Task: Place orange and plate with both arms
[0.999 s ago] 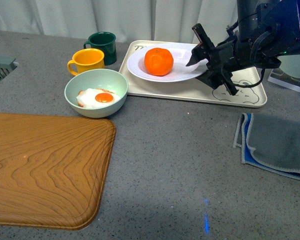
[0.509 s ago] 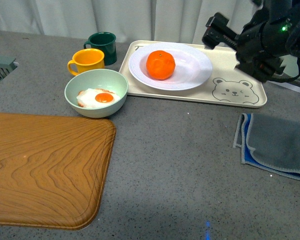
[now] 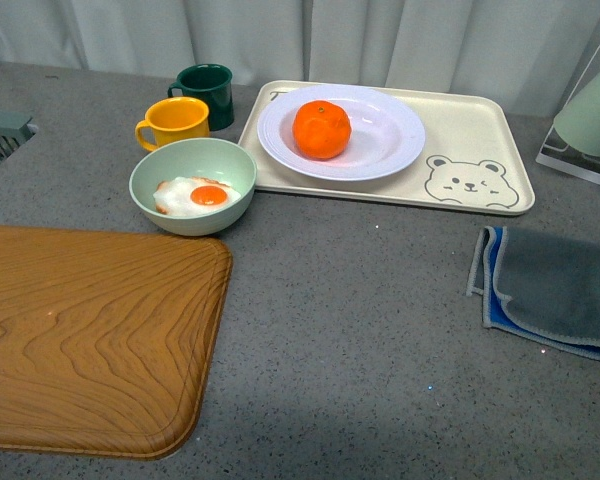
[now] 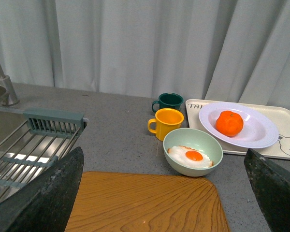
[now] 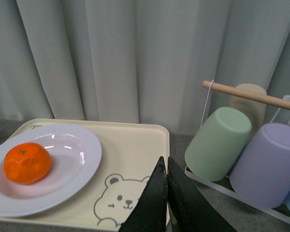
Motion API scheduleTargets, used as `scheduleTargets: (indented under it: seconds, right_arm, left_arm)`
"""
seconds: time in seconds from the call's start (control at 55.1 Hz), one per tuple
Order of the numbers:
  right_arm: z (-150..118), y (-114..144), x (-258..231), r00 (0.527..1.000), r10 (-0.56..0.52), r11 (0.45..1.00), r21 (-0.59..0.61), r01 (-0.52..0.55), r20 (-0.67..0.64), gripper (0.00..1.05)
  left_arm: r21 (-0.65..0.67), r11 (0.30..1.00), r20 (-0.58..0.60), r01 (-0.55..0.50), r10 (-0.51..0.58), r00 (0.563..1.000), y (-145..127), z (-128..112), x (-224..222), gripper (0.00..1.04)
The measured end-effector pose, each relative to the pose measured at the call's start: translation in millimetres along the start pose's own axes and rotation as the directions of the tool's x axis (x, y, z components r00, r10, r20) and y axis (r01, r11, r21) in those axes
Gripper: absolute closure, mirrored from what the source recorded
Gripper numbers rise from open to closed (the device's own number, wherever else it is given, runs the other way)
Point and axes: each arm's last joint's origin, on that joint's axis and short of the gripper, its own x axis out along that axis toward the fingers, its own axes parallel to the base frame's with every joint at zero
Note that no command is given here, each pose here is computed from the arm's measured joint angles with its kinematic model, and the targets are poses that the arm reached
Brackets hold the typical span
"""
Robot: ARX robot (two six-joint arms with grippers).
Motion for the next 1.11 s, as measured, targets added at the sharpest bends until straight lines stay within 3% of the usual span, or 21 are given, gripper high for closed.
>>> scheduleTargets:
  seconds: [0.509, 1.108]
  right_arm:
    - [20, -25, -83, 1.0, -0.005, 1.0, 0.001, 0.005, -0.004, 1.04]
    - [22, -26, -136, 1.0, -0.003, 1.0, 0.001, 0.003, 0.008, 1.04]
  left_arm:
    - [0.0, 1.0, 0.0, 0.0, 0.0, 1.0, 0, 0, 0, 0.07]
    - [0.0, 1.0, 0.0, 0.0, 0.0, 1.0, 0, 0, 0, 0.07]
